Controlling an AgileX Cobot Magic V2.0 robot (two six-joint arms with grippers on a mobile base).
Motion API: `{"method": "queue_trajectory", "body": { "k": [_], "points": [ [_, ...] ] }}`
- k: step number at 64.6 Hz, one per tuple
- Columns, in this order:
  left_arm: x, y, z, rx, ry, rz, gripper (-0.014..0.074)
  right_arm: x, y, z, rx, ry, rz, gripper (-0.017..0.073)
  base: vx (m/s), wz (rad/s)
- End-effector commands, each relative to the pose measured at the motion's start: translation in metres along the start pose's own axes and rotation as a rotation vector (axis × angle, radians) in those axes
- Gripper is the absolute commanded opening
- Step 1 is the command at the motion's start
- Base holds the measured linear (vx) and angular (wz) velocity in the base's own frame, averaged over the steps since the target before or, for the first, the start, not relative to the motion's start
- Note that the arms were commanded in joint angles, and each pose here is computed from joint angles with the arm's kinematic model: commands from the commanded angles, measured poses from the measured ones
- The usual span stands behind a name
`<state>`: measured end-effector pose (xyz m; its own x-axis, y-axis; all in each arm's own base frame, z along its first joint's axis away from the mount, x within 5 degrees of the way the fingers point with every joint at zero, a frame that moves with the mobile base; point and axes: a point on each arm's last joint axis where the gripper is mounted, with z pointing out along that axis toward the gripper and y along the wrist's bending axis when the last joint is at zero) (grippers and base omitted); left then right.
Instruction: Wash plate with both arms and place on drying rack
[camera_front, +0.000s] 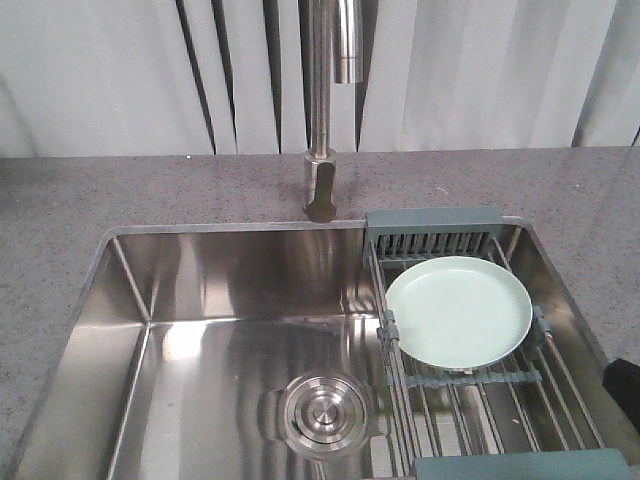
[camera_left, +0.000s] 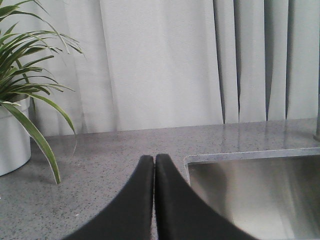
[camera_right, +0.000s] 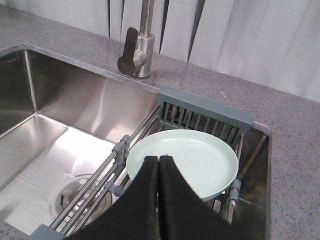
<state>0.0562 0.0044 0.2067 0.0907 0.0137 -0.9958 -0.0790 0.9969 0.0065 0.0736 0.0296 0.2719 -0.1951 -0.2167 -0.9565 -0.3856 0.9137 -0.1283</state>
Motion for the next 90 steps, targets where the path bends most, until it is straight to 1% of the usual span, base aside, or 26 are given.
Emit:
{"method": "queue_trajectory", "body": {
  "k": [1,4,6,12,15,18,21,22,26,35,46,50,52,60,61,64,76,82,90],
  "points": [
    [-0.002,-0.001,-0.001,0.006,-0.074,-0.019,-0.0006,0.006,-0.003,0.004,0.05,-0.051,0.003,-0.0005,0.0,0.0],
    [-0.002,-0.001,-0.001,0.006,-0.074,-0.019,-0.0006,0.02,-0.003,0.008,0.066,-0.046,0.03,-0.0005,0.0,0.0],
    [-0.002,-0.001,-0.001,0.006,-0.074,-0.019,-0.0006,0.034,-0.002,0.011,0.078,-0.035,0.069,-0.0005,0.0,0.0],
    [-0.002,-0.001,-0.001,0.006,-0.074,-0.019,-0.0006,0.064,-0.002,0.015,0.121,-0.05,0.181,-0.0005,0.0,0.0],
    [-0.002,-0.001,-0.001,0.006,-0.074,-0.019,-0.0006,0.074,-0.002,0.016,0.139,-0.063,0.217,-0.0005,0.0,0.0],
    [-0.002,-0.001,-0.001,0.006,-0.074,-0.019,-0.0006,0.084,-0.001,0.016,0.152,-0.075,0.271,-0.0005,0.0,0.0],
    [-0.002,-0.001,-0.001,0.006,-0.074,-0.019,-0.0006,0.09,-0.001,0.015,0.16,-0.089,0.3,-0.0005,0.0,0.0],
    [-0.002,-0.001,-0.001,0.006,-0.074,-0.019,-0.0006,0.09,-0.001,0.015,0.16,-0.084,0.3,-0.0005,0.0,0.0],
    [-0.002,-0.001,-0.001,0.006,-0.074,-0.019,-0.0006,0.09,-0.002,0.013,0.181,-0.092,0.272,-0.0005,0.0,0.0],
    [-0.002,-0.001,-0.001,0.006,-0.074,-0.019,-0.0006,0.088,-0.007,0.006,0.262,-0.164,0.316,-0.0005,0.0,0.0],
    [-0.002,-0.001,-0.001,0.006,-0.073,-0.019,-0.0006,0.083,-0.01,-0.005,0.364,-0.283,0.269,-0.0005,0.0,0.0],
    [-0.002,-0.001,-0.001,0.006,-0.073,-0.019,-0.0006,0.082,-0.011,-0.006,0.378,-0.296,0.269,-0.0005,0.0,0.0],
    [-0.002,-0.001,-0.001,0.006,-0.073,-0.019,-0.0006,0.082,-0.011,-0.006,0.377,-0.301,0.282,-0.0005,0.0,0.0],
    [-0.002,-0.001,-0.001,0.006,-0.073,-0.019,-0.0006,0.079,-0.012,-0.007,0.378,-0.336,0.273,-0.0005,0.0,0.0],
    [-0.002,-0.001,-0.001,0.006,-0.073,-0.019,-0.0006,0.078,-0.012,-0.007,0.381,-0.344,0.263,-0.0005,0.0,0.0],
    [-0.002,-0.001,-0.001,0.006,-0.073,-0.019,-0.0006,0.076,-0.012,-0.008,0.384,-0.367,0.258,-0.0005,0.0,0.0],
    [-0.002,-0.001,-0.001,0.006,-0.073,-0.019,-0.0006,0.068,-0.013,-0.012,0.405,-0.458,0.204,-0.0005,0.0,0.0],
    [-0.002,-0.001,-0.001,0.006,-0.073,-0.019,-0.0006,0.065,-0.013,-0.014,0.413,-0.491,0.15,-0.0005,0.0,0.0],
    [-0.002,-0.001,-0.001,0.006,-0.073,-0.019,-0.0006,0.062,-0.013,-0.015,0.418,-0.512,0.113,-0.0005,0.0,0.0]
  ]
}}
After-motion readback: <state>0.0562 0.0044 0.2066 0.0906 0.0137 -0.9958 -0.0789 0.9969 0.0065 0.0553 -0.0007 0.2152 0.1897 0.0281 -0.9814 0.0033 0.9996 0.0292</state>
